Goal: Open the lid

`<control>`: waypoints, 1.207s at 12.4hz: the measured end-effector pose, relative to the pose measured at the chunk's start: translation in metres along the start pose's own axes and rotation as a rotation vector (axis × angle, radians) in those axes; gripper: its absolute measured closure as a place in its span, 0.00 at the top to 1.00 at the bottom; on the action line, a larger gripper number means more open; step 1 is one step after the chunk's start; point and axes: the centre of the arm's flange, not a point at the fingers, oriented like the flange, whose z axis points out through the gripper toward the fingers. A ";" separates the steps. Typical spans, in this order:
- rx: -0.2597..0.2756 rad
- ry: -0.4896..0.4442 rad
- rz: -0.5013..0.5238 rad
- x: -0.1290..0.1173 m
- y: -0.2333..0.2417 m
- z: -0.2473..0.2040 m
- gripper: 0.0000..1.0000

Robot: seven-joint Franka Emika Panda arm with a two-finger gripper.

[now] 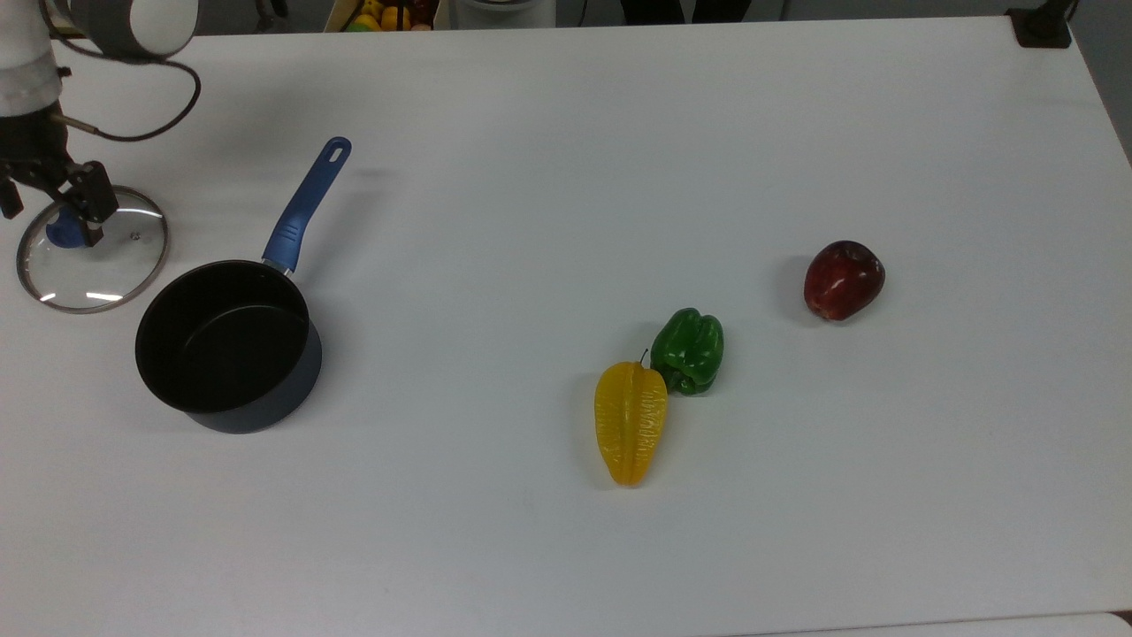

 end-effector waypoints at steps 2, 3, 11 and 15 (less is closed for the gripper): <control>0.028 0.008 -0.006 0.020 -0.040 -0.046 1.00; 0.035 -0.001 -0.003 0.026 -0.062 -0.068 1.00; 0.087 -0.196 -0.162 0.004 -0.270 -0.224 1.00; 0.102 -0.298 -0.236 -0.033 -0.332 -0.273 1.00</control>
